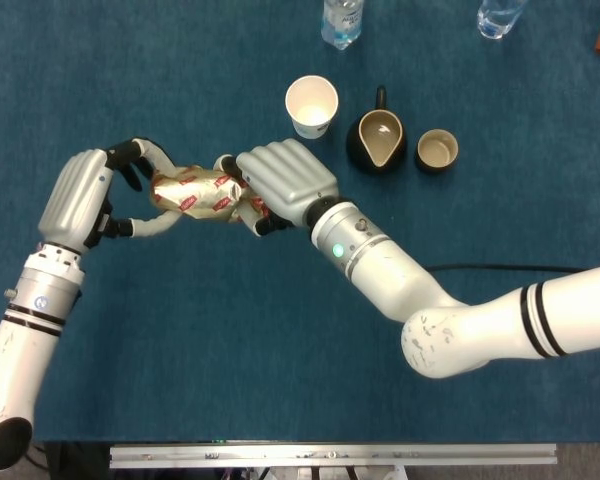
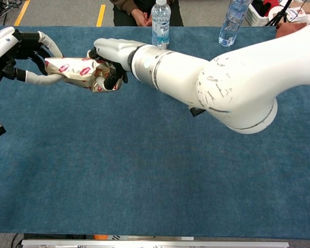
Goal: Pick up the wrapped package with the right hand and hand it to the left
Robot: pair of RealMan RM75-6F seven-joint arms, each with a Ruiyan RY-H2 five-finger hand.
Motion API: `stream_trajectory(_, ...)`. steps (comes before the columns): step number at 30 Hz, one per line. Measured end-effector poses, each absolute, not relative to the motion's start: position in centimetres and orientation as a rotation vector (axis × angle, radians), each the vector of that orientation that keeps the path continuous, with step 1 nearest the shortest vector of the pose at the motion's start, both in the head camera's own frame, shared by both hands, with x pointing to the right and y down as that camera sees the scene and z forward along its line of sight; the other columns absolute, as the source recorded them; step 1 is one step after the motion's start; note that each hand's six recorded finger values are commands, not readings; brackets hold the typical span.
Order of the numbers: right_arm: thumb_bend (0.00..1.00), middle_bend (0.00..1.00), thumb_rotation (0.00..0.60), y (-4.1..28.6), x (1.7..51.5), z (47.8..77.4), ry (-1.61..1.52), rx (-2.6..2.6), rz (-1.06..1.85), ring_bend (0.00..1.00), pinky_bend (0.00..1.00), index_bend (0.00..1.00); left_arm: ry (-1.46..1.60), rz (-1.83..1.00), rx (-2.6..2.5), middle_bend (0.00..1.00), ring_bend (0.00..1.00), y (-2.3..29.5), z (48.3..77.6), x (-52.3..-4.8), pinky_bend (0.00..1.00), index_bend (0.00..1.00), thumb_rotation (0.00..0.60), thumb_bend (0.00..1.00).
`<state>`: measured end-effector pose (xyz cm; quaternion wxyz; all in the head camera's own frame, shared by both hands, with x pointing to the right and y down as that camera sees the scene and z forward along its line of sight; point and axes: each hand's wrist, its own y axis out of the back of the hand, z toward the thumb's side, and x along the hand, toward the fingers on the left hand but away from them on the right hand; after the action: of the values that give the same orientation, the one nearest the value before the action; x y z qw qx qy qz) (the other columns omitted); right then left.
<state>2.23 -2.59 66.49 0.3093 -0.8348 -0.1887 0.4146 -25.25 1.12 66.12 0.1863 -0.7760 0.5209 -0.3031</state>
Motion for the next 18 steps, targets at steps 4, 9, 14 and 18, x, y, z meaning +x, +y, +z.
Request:
stream_trajectory(4,0.51,0.43,0.600,-2.4,2.3,66.6,-0.483,-2.216,1.097,0.41,0.55,0.35,1.482,-0.856,-2.194,0.60,0.52,1.1,66.1,-25.5,0.57,0.60,0.600,0.20)
stream_trajectory(9,0.49,0.28,0.600,-2.5,2.4,66.5,-0.482,-2.227,1.089,0.26,0.46,0.09,1.501,-0.859,-2.207,0.63,0.54,1.1,66.0,-26.0,0.57,0.63,0.600,0.20)
stream_trajectory(14,0.45,0.15,0.600,-2.5,2.6,66.2,-0.487,-2.234,1.073,0.14,0.35,0.00,1.536,-0.851,-2.240,0.63,0.55,1.0,65.7,-26.5,0.59,0.63,0.600,0.20)
stream_trajectory(18,0.44,0.09,0.600,-2.6,3.1,65.7,-0.493,-2.232,1.058,0.09,0.31,0.00,1.561,-0.842,-2.246,0.63,0.55,0.8,65.3,-27.1,0.59,0.63,0.600,0.20)
